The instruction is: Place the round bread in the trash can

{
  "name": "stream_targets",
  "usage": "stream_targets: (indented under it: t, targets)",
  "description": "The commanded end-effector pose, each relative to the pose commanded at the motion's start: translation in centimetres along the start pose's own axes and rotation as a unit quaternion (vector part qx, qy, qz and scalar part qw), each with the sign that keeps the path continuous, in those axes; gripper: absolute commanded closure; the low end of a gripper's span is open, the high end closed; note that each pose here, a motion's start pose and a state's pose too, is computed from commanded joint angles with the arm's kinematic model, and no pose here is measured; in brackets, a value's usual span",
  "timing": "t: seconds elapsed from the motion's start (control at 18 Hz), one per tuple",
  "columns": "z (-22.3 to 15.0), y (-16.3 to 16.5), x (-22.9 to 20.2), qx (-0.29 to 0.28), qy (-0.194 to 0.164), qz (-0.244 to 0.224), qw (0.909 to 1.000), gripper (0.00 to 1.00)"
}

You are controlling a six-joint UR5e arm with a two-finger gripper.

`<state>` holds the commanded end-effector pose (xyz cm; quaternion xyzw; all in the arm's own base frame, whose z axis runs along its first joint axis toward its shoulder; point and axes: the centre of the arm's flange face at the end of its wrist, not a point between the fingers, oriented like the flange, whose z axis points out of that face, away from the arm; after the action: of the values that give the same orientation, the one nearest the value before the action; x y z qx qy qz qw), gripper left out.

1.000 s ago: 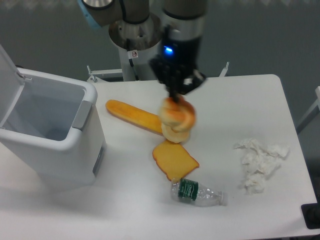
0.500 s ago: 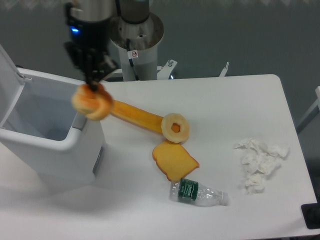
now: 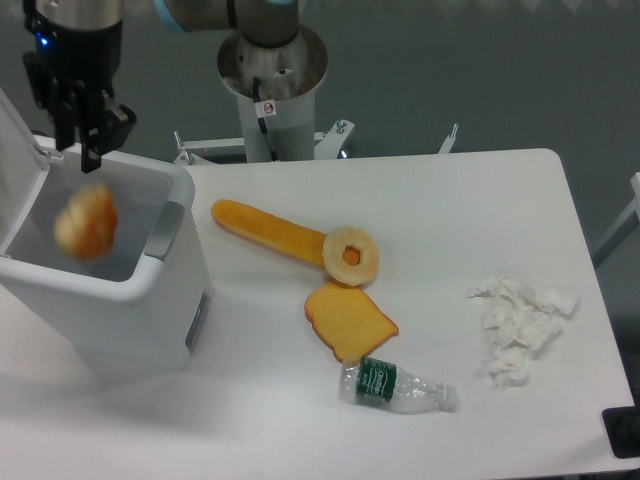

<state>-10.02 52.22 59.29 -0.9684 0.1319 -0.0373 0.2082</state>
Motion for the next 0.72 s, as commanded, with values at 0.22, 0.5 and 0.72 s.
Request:
stream_targets:
  t: [0.22,0.5,0.72]
  targets:
    - [0.0,2.0,-3.3,-0.046,-0.060,0.019,0.9970,0.00]
    - [1.2,9.1,-11.0,-0.108,-0.078,0.017,0.9909,0.00]
    - [-0.5,16.5,-19.3,-0.136,-0.085,0.007,0.9870,0.00]
